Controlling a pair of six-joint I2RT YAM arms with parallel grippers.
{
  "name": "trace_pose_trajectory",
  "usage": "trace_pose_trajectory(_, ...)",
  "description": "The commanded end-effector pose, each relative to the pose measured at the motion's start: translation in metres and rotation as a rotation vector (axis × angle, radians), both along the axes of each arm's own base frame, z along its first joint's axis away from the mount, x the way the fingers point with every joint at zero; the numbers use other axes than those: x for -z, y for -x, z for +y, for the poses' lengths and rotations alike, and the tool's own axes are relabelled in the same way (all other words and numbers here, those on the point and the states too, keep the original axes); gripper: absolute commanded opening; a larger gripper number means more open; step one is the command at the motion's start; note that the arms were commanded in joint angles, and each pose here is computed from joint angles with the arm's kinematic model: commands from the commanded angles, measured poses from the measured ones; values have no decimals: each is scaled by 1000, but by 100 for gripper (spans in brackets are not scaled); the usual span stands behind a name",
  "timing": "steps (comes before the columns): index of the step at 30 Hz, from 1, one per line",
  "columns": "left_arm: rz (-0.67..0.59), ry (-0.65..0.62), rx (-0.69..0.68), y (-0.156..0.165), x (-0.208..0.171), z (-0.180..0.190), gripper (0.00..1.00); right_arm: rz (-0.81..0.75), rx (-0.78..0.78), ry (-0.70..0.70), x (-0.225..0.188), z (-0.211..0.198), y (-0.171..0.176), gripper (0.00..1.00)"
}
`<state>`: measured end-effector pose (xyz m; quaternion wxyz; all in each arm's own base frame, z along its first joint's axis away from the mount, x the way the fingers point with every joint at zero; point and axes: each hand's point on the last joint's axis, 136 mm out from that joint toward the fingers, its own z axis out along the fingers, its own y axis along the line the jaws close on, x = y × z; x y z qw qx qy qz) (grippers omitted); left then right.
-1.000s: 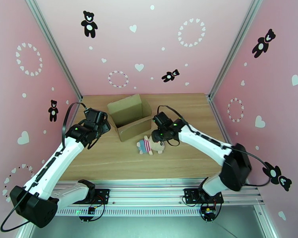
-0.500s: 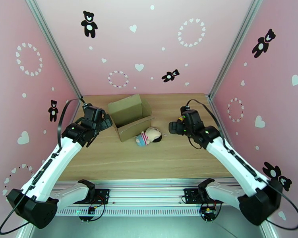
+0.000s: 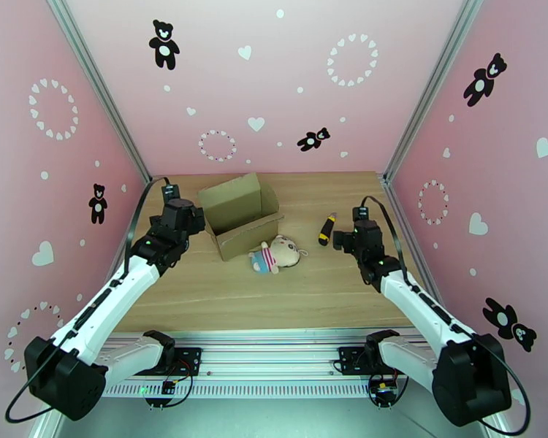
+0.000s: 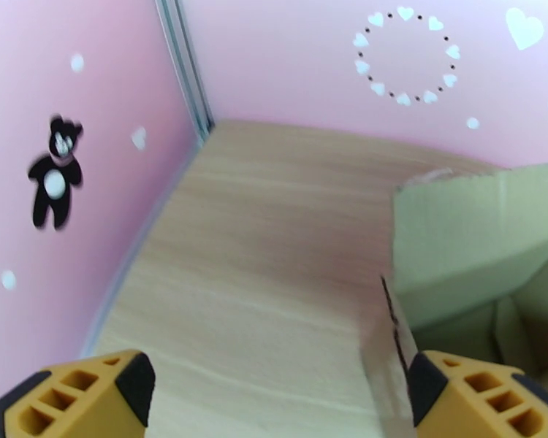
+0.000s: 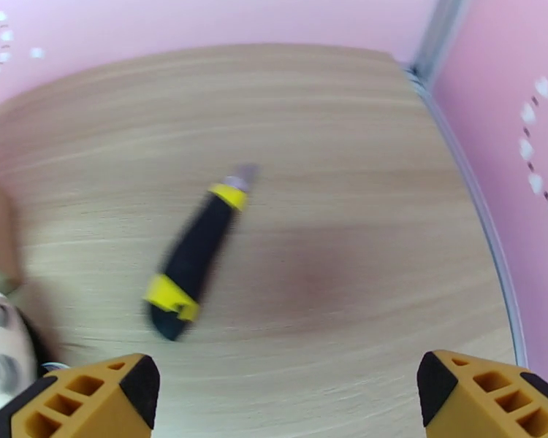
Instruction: Unpack the express box
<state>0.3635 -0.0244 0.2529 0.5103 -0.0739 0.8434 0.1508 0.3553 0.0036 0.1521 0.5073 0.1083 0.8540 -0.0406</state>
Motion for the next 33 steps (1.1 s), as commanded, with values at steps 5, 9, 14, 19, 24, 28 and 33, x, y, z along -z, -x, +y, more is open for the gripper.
trace_pose_trajectory(5,-94,-45,-36,-27,21,22,98,-127,56,66,0,-24,-26,99)
trace_pose_trajectory(9,-134,-17,-68,-24,45,44,98,-142,57,95,11,-26,-31,99)
trace_pose_trajectory(14,-157,-18,-94,-24,73,66,98,-159,54,104,17,-25,-39,99)
trace_pose_trajectory(19,-190,2,-42,-25,98,64,98,-153,-29,94,28,-12,-47,99)
trace_pose_trajectory(24,-240,10,8,-19,119,57,98,-181,-38,84,38,-11,-45,99)
trace_pose_trajectory(28,-261,22,26,-21,125,55,98,-169,-57,74,40,-9,-46,99)
trace_pose_trajectory(33,-228,62,95,-28,139,50,98,-170,-117,53,47,-3,-47,99)
